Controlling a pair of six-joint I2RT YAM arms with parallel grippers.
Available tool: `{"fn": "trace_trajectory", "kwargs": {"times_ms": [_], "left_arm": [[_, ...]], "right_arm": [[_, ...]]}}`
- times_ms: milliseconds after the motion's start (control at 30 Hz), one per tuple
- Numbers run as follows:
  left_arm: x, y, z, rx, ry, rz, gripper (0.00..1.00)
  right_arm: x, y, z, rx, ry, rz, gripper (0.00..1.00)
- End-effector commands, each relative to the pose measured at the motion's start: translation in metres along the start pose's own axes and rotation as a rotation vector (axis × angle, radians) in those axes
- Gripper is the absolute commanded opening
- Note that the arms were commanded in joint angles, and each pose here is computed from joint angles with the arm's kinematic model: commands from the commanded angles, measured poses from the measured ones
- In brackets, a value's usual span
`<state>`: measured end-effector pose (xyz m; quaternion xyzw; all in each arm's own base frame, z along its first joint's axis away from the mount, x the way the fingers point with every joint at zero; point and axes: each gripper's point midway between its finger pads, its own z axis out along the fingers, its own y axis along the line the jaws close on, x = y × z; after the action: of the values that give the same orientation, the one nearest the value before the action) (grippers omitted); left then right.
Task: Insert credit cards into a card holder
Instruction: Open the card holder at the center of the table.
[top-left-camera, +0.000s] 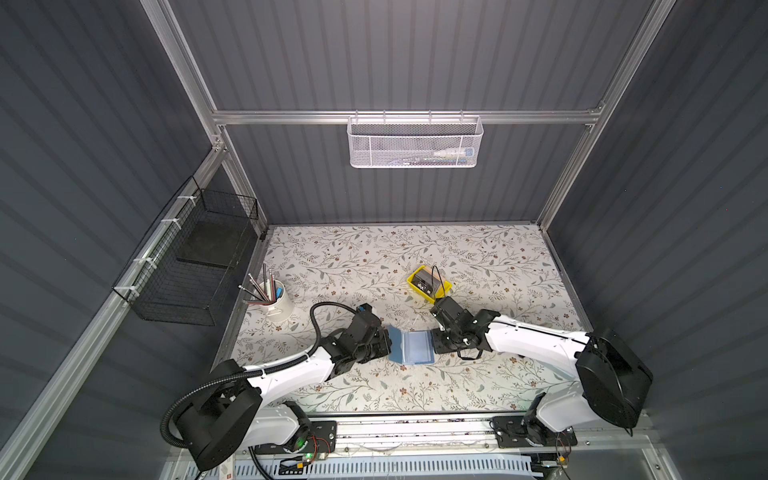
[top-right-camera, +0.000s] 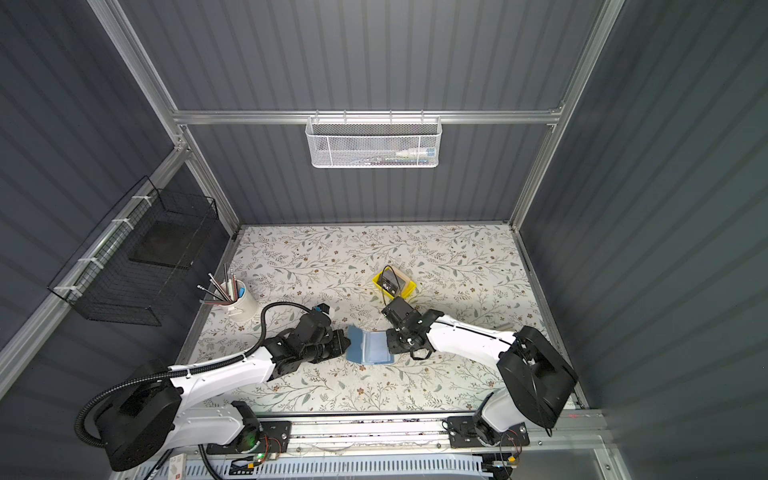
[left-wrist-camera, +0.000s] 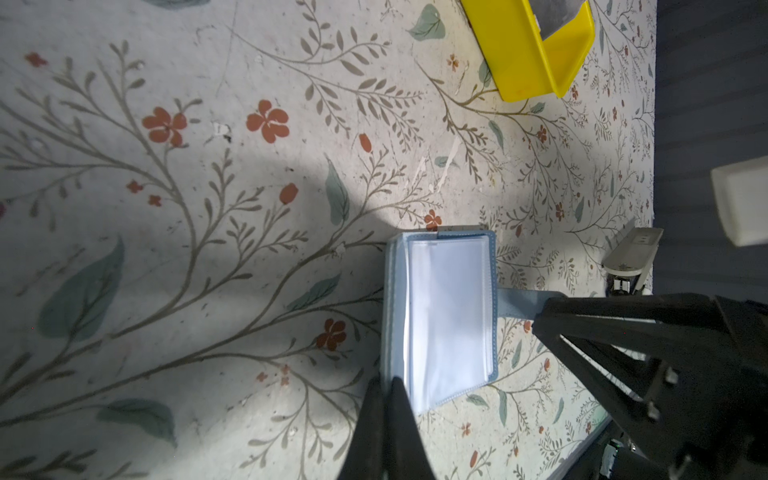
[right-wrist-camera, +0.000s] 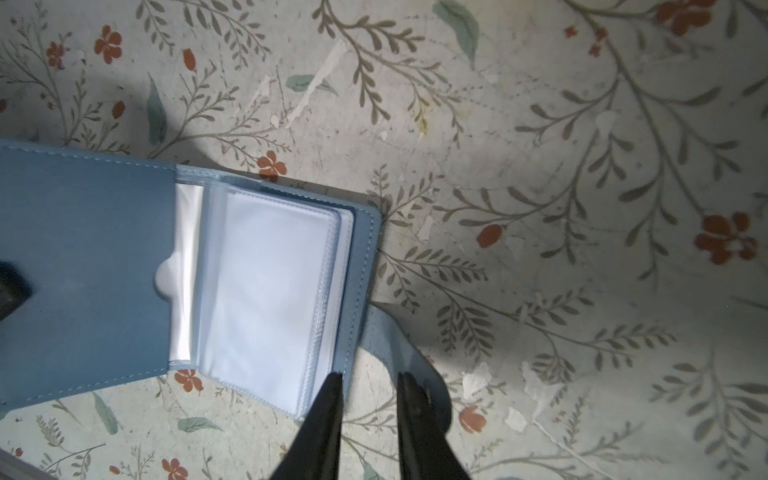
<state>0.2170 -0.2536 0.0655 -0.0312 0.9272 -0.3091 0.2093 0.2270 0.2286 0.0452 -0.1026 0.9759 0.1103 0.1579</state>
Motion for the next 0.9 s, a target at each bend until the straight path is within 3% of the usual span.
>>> {"fn": "trace_trajectory", "kwargs": {"times_ms": [0, 400, 867], "left_arm": [[-0.003, -0.002, -0.001, -0.014, -0.007, 0.014, 0.00], [0.001, -0.001, 0.001, -0.012, -0.001, 0.012, 0.00], [-0.009, -0.009, -0.013, -0.016, -0.008, 0.052, 0.29]], "right_arm": [[0.002, -0.010, 0.003, 0.072, 0.019, 0.000, 0.26], [0.006, -0.013, 0.024, 0.105, 0.057, 0.030, 0.26], [0.007, -0.014, 0.029, 0.098, 0.052, -0.015, 0.27]]}}
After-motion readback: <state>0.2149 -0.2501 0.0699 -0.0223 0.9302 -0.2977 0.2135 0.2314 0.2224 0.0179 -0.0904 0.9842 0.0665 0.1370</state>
